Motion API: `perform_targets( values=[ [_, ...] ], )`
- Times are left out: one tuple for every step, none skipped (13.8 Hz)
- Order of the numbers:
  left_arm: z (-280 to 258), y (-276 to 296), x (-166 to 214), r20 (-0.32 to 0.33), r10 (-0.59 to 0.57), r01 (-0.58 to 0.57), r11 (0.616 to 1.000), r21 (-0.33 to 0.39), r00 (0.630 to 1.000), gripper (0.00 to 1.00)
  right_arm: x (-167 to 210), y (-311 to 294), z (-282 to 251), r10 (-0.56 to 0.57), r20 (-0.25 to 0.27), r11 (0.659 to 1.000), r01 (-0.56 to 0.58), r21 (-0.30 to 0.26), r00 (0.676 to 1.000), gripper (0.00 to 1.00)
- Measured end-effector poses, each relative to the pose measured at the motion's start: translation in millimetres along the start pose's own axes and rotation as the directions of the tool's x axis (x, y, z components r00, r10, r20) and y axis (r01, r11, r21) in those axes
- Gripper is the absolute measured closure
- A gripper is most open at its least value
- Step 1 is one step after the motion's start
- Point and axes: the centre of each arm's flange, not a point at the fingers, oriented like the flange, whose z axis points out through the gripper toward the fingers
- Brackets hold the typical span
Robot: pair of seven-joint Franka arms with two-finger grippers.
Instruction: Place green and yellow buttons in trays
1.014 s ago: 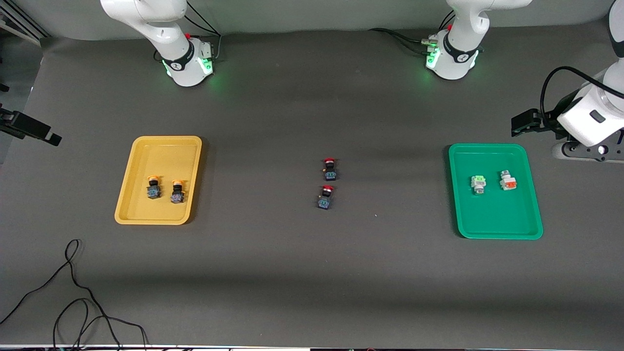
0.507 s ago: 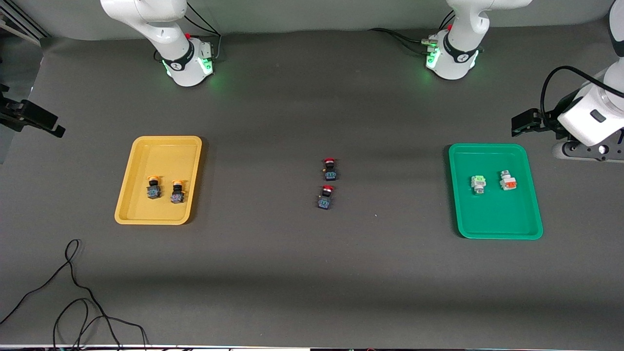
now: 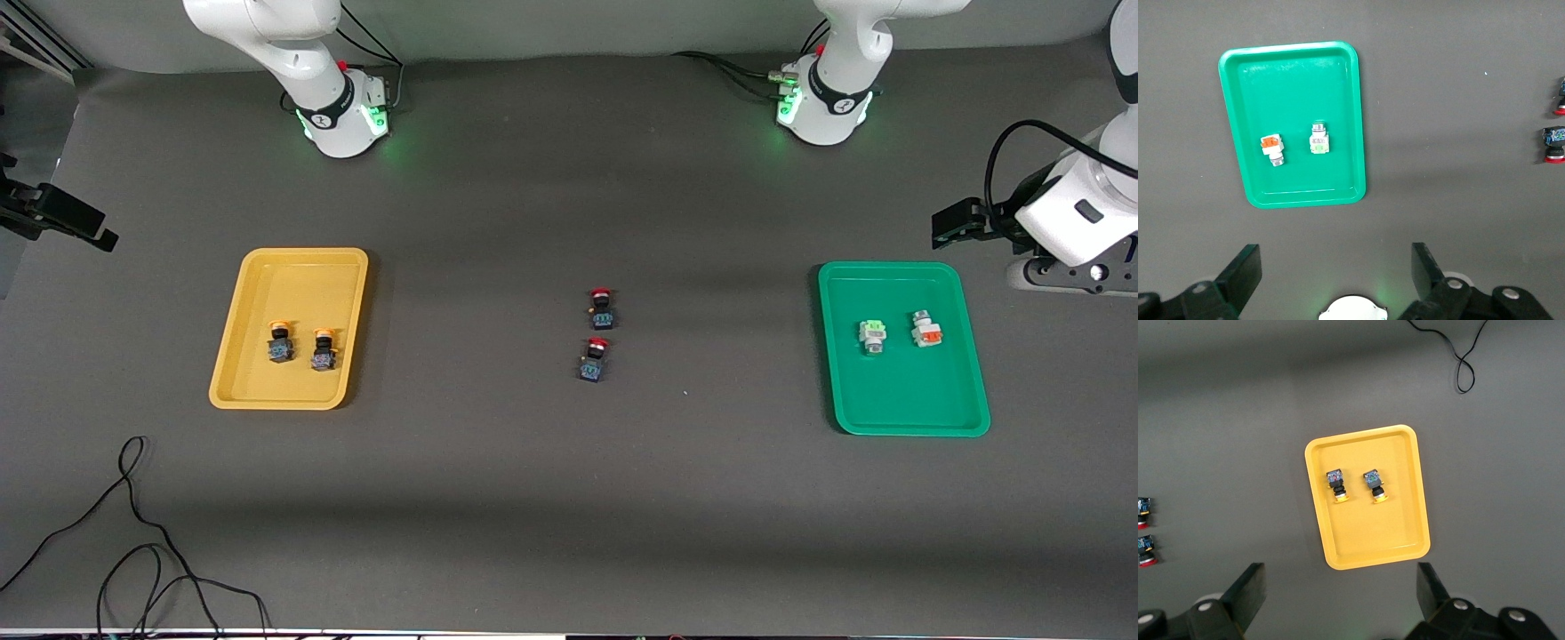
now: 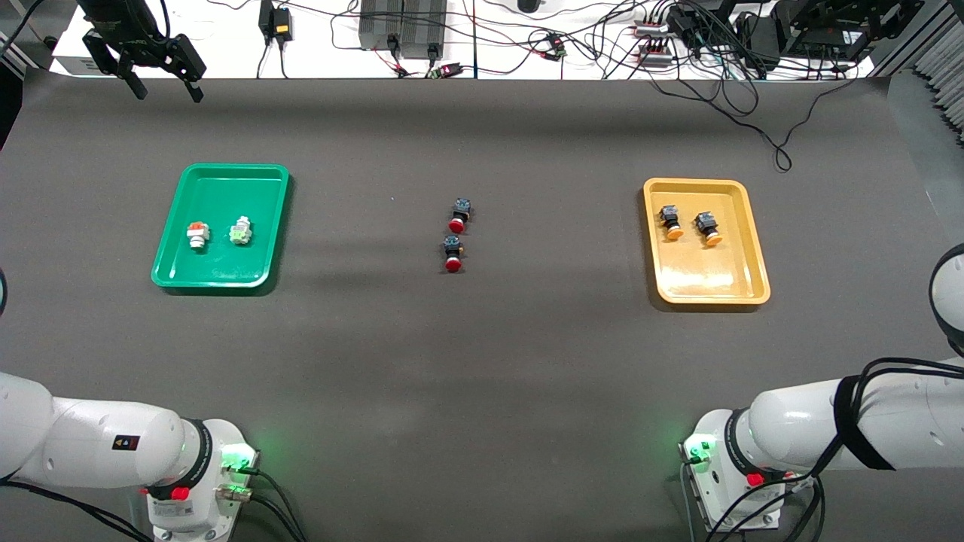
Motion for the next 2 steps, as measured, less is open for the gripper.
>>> perform_targets(
  values=[
    [-0.3,0.0,0.0,-0.001,0.0,0.0,1.0,0.0,1.0,0.0,0.3,1.1,-0.1,0.002,-0.001,1.0,-0.002,0.0,1.0,0.0],
    [-0.3,0.0,0.0,-0.001,0.0,0.0,1.0,0.0,1.0,0.0,0.5,2.0,-0.1,0.004,-0.001,1.0,-0.004,0.0,1.0,0.0]
  ],
)
